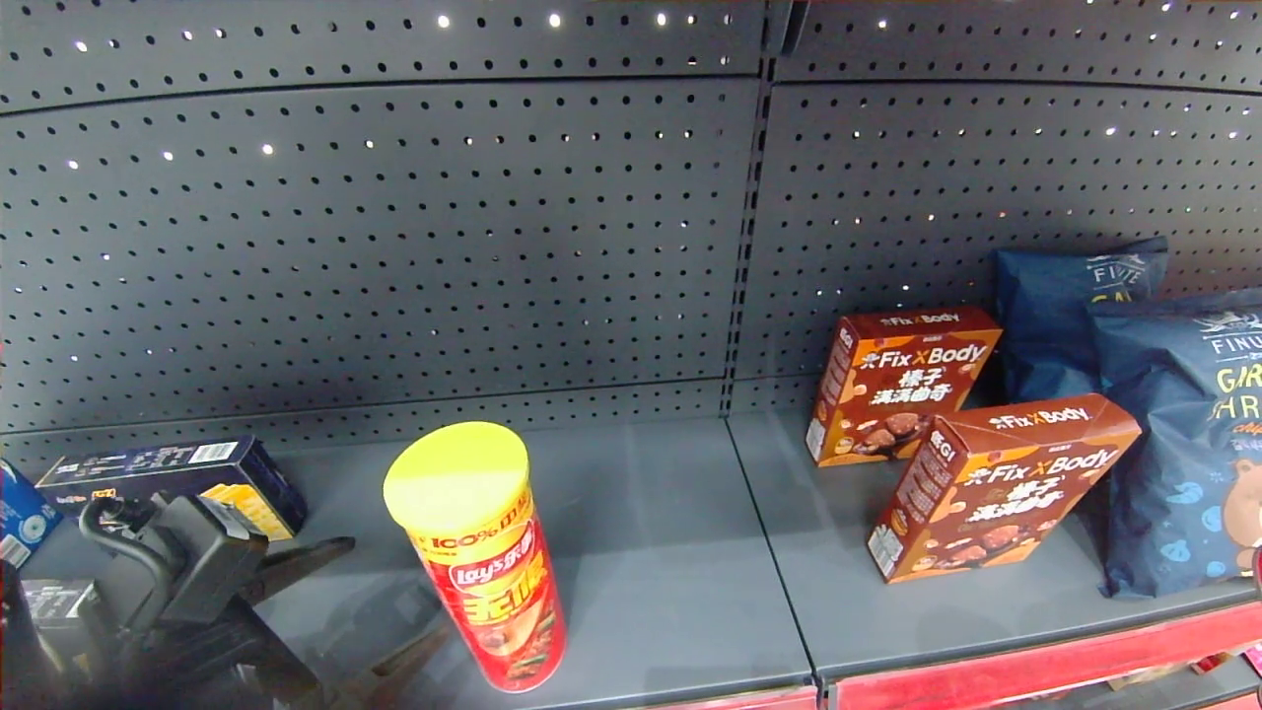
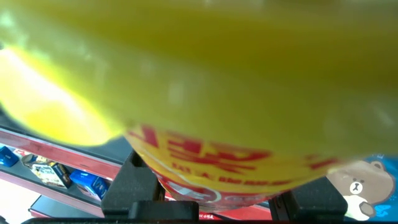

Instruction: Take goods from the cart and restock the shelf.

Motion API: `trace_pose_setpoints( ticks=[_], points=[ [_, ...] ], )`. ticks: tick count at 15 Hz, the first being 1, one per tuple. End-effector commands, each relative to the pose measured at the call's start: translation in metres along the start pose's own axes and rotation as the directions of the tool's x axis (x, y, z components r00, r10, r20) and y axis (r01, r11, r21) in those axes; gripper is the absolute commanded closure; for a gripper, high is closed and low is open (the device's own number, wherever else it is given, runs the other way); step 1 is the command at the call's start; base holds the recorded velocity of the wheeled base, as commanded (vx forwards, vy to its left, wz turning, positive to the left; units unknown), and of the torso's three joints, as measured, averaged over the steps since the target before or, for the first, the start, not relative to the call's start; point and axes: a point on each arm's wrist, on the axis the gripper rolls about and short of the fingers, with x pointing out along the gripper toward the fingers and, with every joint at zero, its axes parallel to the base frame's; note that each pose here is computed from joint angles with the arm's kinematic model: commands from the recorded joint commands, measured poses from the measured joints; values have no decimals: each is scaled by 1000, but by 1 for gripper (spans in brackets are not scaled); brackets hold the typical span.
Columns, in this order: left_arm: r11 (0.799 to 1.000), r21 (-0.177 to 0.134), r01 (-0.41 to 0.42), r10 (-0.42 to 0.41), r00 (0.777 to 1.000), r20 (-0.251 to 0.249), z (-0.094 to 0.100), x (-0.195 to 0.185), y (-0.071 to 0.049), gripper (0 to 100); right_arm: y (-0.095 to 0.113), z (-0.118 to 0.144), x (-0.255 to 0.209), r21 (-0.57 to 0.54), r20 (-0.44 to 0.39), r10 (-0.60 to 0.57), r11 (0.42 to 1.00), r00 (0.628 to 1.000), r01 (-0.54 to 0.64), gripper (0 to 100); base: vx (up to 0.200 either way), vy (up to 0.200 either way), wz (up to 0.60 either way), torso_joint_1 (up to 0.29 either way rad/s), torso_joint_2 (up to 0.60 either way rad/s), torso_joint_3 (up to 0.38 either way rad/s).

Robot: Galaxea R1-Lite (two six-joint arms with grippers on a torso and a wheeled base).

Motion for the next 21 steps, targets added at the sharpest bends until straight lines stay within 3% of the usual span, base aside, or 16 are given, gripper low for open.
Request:
trace_pose_setpoints(
  ticks=[1,10,13,21],
  points=[
    [1000,-2,-5,5,1000,7,6,6,2,0,0,0,0,0,-2,1,1000,1000,-1,100,0,0,0,0,0,0],
    [1000,0,-11,11,1000,20,21,23,6,0,0,-1,0,0,-2,1,1000,1000,-1,100,0,0,0,0,0,0],
    [998,1,-61,61,998,21,19,19,10,0,0,-1,0,0,0,1,1000,1000,-1,100,0,0,0,0,0,0],
    [996,22,-90,84,977,194,37,-18,7,0,0,0,3,0,-11,3,1000,1000,-3,100,0,0,0,0,0,0]
  ],
)
